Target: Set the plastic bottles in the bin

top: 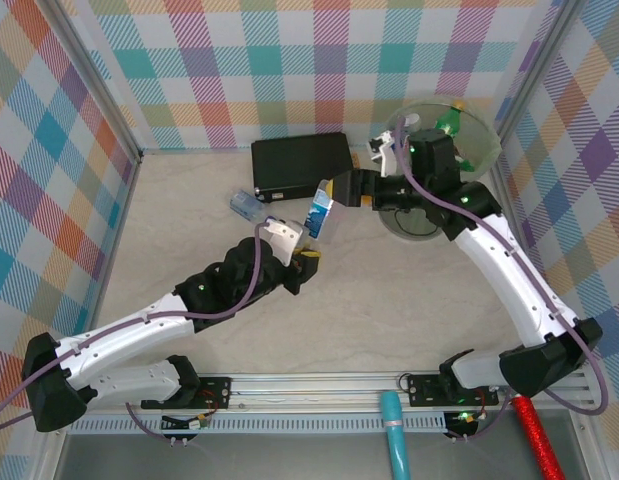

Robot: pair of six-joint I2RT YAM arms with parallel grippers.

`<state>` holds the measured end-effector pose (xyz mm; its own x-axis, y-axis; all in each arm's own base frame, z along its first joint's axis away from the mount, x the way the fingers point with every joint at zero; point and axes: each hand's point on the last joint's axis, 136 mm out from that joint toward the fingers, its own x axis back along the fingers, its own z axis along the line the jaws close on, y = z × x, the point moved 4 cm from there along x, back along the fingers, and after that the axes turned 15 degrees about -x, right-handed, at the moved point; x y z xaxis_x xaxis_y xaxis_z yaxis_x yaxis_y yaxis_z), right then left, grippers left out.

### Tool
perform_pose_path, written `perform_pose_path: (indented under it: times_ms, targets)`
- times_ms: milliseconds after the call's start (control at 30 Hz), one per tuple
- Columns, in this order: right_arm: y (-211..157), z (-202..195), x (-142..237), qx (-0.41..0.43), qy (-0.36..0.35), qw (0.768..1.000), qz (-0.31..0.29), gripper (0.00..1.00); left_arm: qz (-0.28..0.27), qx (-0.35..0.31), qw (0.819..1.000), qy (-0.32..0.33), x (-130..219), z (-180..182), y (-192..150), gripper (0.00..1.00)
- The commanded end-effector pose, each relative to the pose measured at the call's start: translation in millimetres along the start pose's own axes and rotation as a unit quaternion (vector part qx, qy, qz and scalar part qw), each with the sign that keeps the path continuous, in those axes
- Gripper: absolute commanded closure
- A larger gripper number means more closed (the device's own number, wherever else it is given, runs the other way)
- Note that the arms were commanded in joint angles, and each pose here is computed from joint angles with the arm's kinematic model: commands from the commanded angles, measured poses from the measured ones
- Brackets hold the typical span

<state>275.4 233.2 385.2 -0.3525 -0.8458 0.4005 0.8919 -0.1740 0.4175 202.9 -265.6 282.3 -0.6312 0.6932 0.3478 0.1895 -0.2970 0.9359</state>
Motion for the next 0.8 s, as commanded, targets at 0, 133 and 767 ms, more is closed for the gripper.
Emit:
perform_pose_path:
  times_ms: [0,133,767]
  targets:
    - [-2.1,4.1,-7.3,0.010,-0.010,1.000,0.007,0.13,-0.028,-0.013,0.999,-0.007,11.6,-4.7,19.2,0.82]
    - [-6.7,0.6,-21.3,0.006,-0.019,0.999,0.025,0.18,-0.027,-0.016,1.000,-0.003,12.3,-5.3,19.4,0.82]
    - [3.3,12.2,0.1,0.041,-0.033,0.998,-0.033,0.49,-0.021,-0.005,0.999,0.039,17.7,6.4,13.8,0.00]
